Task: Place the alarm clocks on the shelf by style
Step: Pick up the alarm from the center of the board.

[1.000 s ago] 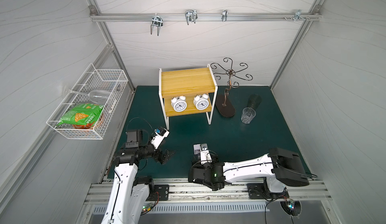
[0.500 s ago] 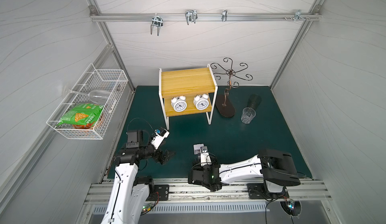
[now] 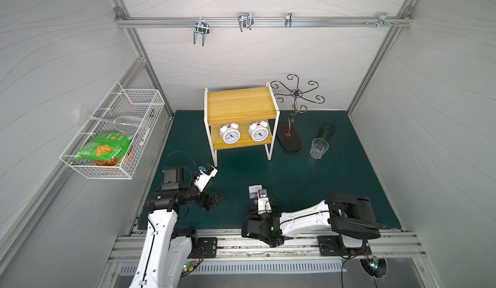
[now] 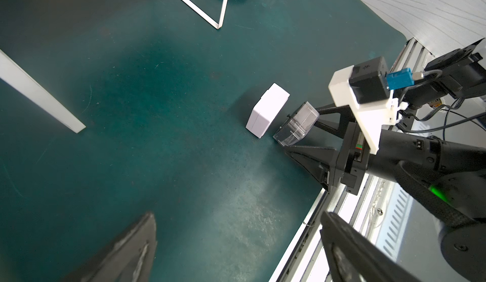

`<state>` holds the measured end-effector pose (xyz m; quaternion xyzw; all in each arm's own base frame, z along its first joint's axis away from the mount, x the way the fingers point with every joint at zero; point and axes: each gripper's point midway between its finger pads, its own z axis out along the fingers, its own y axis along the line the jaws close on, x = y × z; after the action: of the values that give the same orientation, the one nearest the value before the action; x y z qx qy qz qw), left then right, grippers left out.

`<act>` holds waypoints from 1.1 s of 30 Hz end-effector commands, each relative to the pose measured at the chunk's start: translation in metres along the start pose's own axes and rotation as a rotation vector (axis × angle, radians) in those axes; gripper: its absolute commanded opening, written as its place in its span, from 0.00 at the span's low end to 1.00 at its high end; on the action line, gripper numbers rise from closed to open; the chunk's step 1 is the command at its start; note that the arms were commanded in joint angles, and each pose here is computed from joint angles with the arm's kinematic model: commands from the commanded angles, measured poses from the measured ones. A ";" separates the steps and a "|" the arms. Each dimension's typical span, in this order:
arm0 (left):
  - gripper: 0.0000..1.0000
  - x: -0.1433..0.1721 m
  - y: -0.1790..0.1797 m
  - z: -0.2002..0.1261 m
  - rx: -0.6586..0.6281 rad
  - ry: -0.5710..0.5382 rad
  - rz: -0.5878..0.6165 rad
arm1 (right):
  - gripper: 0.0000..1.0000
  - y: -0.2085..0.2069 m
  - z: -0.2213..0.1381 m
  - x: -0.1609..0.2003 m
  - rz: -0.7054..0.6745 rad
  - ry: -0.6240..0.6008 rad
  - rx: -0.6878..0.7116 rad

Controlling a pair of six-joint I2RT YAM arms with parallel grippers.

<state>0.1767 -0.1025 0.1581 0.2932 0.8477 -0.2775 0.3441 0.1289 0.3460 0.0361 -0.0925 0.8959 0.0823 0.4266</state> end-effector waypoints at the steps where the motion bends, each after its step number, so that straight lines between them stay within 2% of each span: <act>1: 0.99 -0.008 0.003 -0.001 -0.011 -0.032 0.023 | 0.76 -0.010 0.002 -0.003 -0.008 -0.026 0.037; 16: 0.99 -0.009 0.004 -0.001 -0.014 -0.035 0.022 | 0.62 -0.012 -0.006 -0.013 -0.015 -0.059 0.038; 24: 0.99 -0.009 0.004 -0.001 -0.015 -0.034 0.020 | 0.63 -0.017 -0.022 -0.029 -0.013 -0.084 0.049; 33: 0.99 -0.011 0.003 -0.002 -0.011 -0.039 0.024 | 0.63 -0.025 -0.051 -0.072 -0.035 -0.072 -0.007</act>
<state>0.1794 -0.1020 0.1590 0.2908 0.8472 -0.2757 0.3487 0.1365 0.3229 0.1044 -0.0865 0.8808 0.0920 0.4563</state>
